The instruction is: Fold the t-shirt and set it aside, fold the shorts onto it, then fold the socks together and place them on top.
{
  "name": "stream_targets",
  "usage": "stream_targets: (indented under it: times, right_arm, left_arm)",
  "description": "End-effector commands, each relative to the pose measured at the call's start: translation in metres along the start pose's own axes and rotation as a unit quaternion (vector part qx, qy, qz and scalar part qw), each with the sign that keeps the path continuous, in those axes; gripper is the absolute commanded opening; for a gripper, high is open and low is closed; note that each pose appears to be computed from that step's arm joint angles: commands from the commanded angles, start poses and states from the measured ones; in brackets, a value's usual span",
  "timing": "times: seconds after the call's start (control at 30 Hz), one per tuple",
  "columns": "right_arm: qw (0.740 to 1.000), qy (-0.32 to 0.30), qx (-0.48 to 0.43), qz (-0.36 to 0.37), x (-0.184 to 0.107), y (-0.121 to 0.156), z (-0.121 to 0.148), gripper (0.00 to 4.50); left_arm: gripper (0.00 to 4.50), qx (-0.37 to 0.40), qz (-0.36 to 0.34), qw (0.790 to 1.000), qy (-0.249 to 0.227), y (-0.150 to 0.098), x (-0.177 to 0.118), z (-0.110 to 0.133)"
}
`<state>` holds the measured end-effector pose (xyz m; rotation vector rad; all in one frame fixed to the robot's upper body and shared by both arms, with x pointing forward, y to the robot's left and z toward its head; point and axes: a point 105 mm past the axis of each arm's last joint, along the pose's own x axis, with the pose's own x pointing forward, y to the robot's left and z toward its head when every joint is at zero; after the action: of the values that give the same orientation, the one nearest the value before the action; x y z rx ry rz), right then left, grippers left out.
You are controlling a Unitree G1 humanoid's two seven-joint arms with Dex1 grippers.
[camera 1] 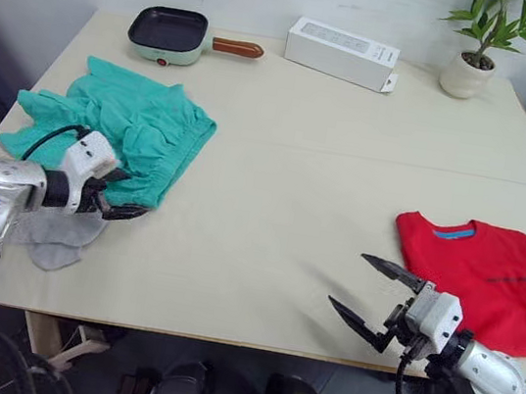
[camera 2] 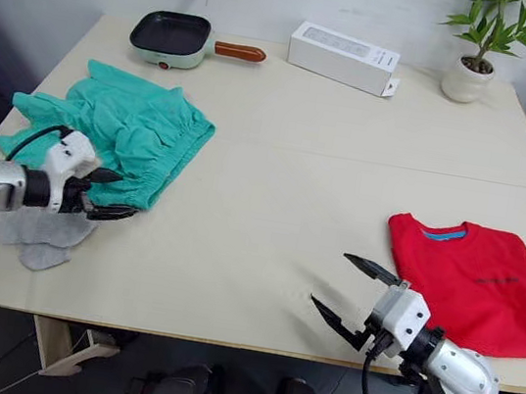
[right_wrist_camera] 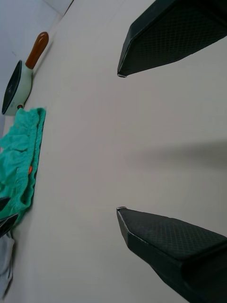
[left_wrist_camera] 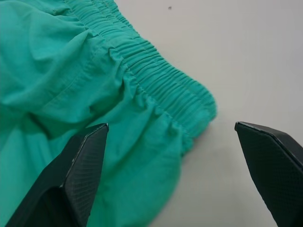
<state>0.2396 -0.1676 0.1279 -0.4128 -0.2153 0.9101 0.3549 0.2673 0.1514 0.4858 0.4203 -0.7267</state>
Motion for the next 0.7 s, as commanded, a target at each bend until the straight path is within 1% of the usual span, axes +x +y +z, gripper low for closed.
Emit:
stream_targets:
  times: [0.03, 0.13, 0.2, 0.27, 0.33, 0.4, 0.43, 0.5, 0.57, 0.63, 0.7]
  right_arm:
    - [1.0, 0.003, -0.017, -0.011, -0.003, -0.009, 0.003, 4.5]
    - [1.0, 0.013, -0.016, -0.019, -0.008, -0.007, 0.0, 4.5]
    - [1.0, 0.017, -0.013, -0.022, -0.01, -0.005, -0.001, 4.5]
    - [0.999, 0.023, -0.012, -0.022, -0.014, -0.002, -0.001, 4.5]
    - [0.999, 0.036, -0.015, -0.027, -0.022, -0.003, -0.002, 4.5]
    - [0.997, 0.052, -0.011, -0.054, -0.035, -0.011, -0.002, 4.5]
    - [0.996, 0.06, -0.01, -0.065, -0.041, -0.015, -0.002, 4.5]
    - [0.994, 0.08, -0.013, -0.077, -0.055, -0.019, -0.006, 4.5]
    - [0.993, 0.093, -0.015, -0.078, -0.063, -0.02, -0.007, 4.5]
    - [0.992, 0.103, -0.02, -0.068, -0.067, -0.018, -0.007, 4.5]
    - [0.991, 0.114, -0.023, -0.071, -0.074, -0.021, -0.005, 4.5]
  left_arm:
    - [3.58, 0.032, -0.016, 0.999, 0.024, 0.003, 0.01, -0.008]
    - [2.56, 0.052, -0.012, 0.998, 0.022, 0.009, 0.021, -0.006]
    - [1.95, 0.06, -0.011, 0.998, -0.003, 0.012, 0.027, 0.005]
    - [1.28, 0.084, -0.017, 0.996, -0.032, 0.012, 0.033, 0.026]
    - [0.56, 0.105, -0.018, 0.991, -0.077, 0.011, 0.039, 0.056]
    - [0.02, 0.125, -0.031, 0.984, -0.124, 0.005, 0.044, 0.089]
    - [0.02, 0.136, -0.037, 0.981, -0.136, 0.002, 0.046, 0.099]
    - [0.02, 0.185, -0.07, 0.967, -0.159, -0.014, 0.052, 0.127]
    - [0.02, 0.214, -0.091, 0.955, -0.184, -0.027, 0.056, 0.155]
    - [0.02, 0.231, -0.129, 0.94, -0.216, -0.049, 0.061, 0.184]
    - [0.02, 0.26, -0.187, 0.92, -0.225, -0.079, 0.069, 0.199]
